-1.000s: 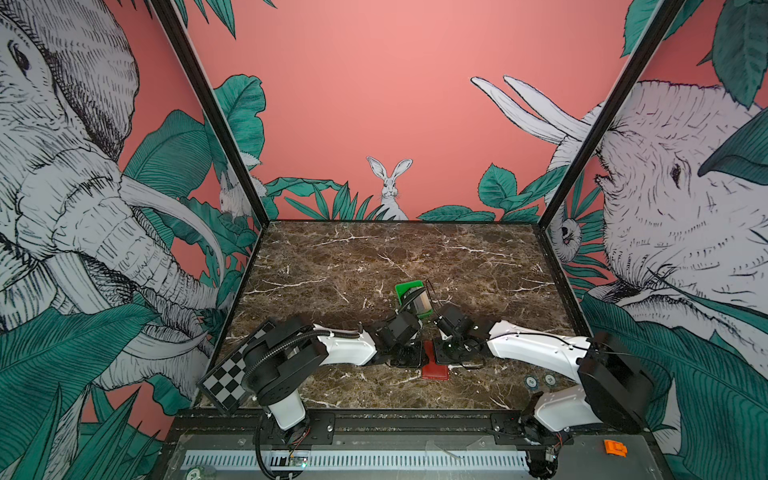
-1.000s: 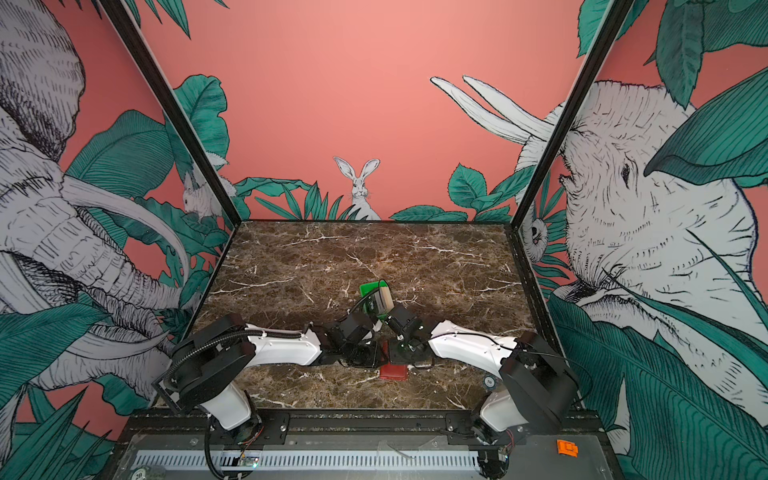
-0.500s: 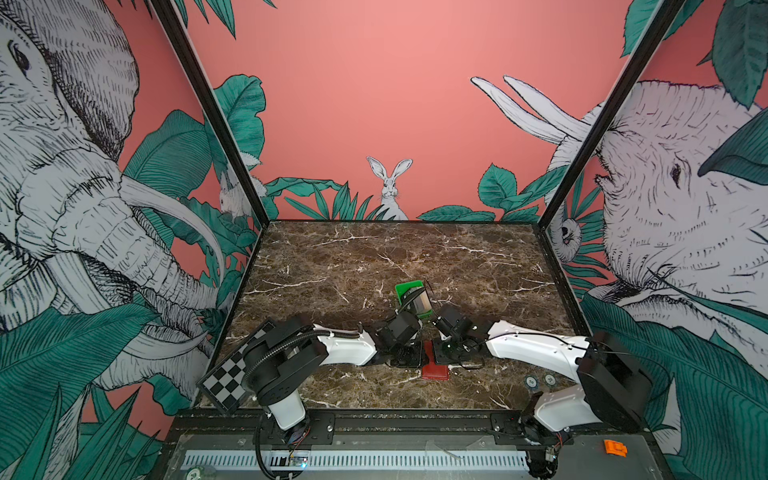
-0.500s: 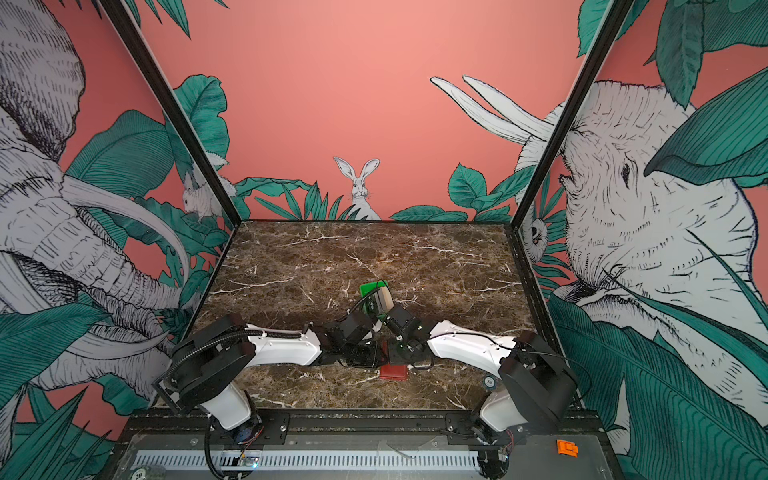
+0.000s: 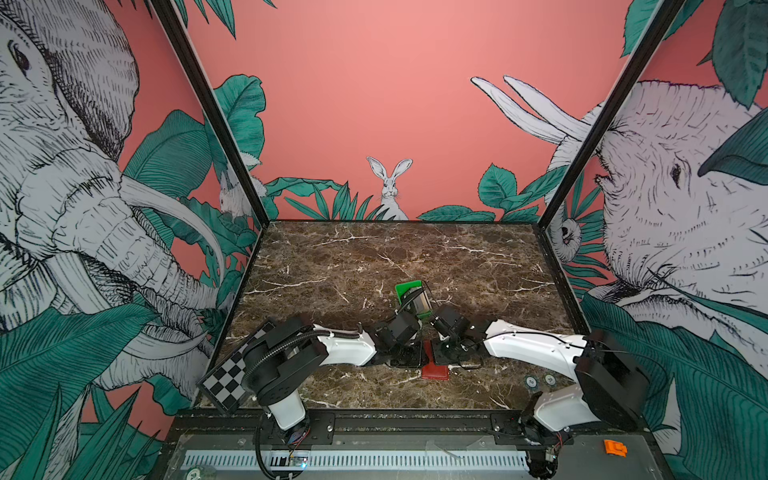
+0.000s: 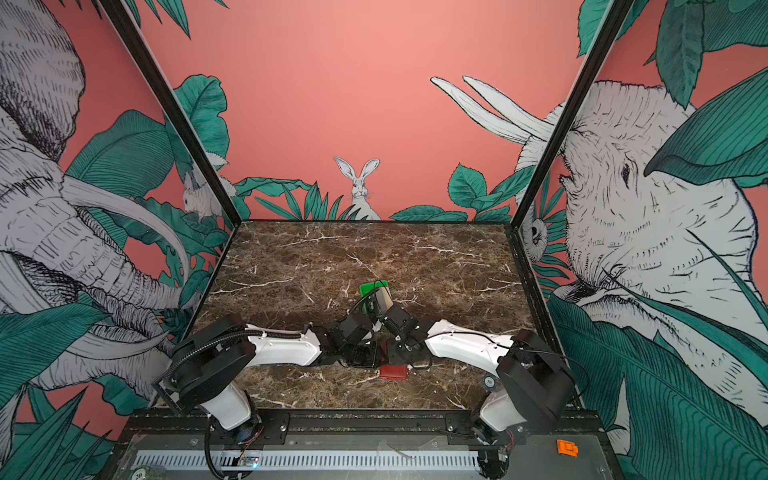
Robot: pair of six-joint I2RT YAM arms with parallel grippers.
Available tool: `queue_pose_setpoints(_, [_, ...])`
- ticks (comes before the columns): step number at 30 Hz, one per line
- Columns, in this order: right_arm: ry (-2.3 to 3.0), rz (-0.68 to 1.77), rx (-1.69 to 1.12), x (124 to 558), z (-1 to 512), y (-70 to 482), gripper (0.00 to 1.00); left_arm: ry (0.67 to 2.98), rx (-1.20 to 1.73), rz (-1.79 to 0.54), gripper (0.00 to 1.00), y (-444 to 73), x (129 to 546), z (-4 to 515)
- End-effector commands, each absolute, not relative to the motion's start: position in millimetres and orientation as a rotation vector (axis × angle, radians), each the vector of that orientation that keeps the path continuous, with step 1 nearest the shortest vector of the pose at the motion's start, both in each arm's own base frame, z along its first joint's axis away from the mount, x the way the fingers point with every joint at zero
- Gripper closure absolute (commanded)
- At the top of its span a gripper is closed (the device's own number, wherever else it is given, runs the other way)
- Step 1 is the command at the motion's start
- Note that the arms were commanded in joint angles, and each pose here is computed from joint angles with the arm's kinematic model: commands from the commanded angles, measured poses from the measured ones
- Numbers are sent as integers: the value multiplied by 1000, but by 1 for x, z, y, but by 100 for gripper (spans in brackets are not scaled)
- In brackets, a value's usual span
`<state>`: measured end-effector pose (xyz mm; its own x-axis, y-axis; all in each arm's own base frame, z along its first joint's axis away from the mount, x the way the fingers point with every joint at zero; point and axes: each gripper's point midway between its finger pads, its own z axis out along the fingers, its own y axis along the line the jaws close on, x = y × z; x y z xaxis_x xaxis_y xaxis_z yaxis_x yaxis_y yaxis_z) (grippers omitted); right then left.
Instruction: Put the credit cards into the card holder
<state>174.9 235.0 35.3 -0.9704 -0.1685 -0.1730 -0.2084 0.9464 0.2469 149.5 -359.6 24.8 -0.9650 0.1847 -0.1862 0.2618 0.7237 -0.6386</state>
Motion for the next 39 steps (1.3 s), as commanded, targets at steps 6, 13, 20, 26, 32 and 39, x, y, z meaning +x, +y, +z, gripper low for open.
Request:
queue_pose_setpoints(6, [3066, 248, -335, 152, 11, 215, 90, 2909, 370, -964, 79, -343, 135, -2])
queue_pose_setpoints(13, [3077, 221, -341, 150, 9, 212, 91, 2908, 374, -962, 79, -344, 135, -1])
queue_pose_setpoints(20, [3076, 231, -339, 151, 7, 214, 91, 2908, 381, -965, 79, -346, 135, 0])
queue_pose_setpoints(26, [3080, 231, -338, 151, 4, 216, 91, 2905, 380, -965, 79, -346, 136, 1])
queue_pose_setpoints(32, [3094, 189, -332, 150, -2, 211, 91, 2906, 372, -965, 79, -344, 135, -2])
queue_pose_setpoints(39, [3070, 217, -328, 152, 1, 215, 91, 2896, 364, -960, 79, -342, 136, 0])
